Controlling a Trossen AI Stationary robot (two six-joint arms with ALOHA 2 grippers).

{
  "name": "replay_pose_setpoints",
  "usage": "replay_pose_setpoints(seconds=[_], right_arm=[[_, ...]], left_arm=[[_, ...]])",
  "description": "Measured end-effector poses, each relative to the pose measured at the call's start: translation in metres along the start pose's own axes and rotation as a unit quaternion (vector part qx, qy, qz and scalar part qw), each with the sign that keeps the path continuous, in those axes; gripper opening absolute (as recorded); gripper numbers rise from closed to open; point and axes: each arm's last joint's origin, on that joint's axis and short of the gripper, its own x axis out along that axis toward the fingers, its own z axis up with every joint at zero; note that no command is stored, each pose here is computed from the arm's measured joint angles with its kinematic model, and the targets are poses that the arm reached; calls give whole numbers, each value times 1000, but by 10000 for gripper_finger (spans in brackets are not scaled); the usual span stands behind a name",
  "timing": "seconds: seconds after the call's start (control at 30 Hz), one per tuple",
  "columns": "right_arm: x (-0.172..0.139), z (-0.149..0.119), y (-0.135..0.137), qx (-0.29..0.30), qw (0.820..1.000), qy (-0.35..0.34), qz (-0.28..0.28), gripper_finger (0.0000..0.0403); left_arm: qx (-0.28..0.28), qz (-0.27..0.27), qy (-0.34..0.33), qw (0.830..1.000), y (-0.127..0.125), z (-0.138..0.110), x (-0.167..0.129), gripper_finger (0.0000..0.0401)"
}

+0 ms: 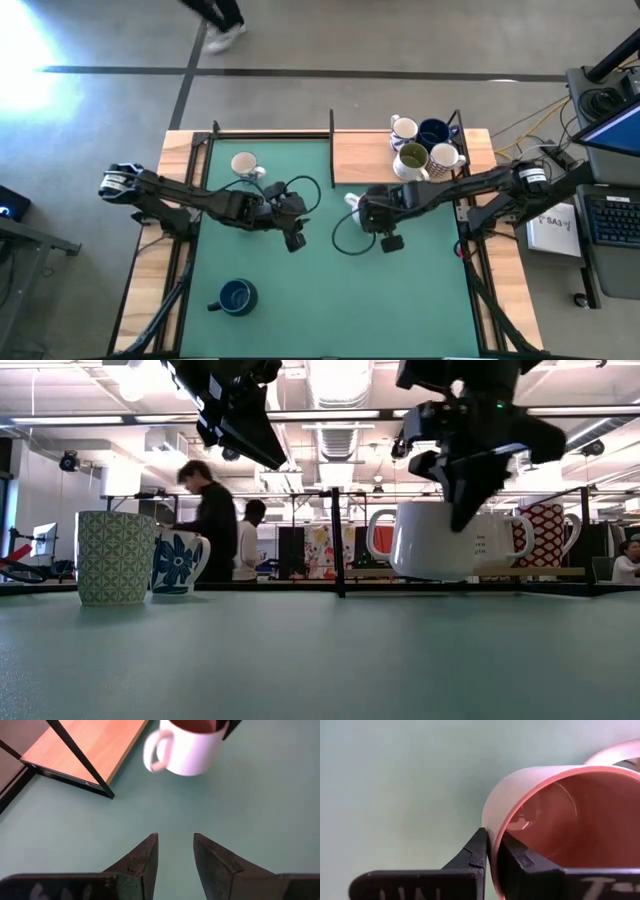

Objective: Place coffee mugs
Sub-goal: Put the pink white mug on the shelf

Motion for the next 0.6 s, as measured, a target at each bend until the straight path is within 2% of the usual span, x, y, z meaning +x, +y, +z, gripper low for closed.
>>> replay_pose_setpoints(seconds=[0.23,0.6], right_arm=[[-22,4,-35,153,988,-16,-21,18],[-37,-8,-93,241,968,-41,-61,20]], left_arm=[[-3,2,-1,1000,0,0,0,107],[0,4,6,1000,1,-1,0,107]])
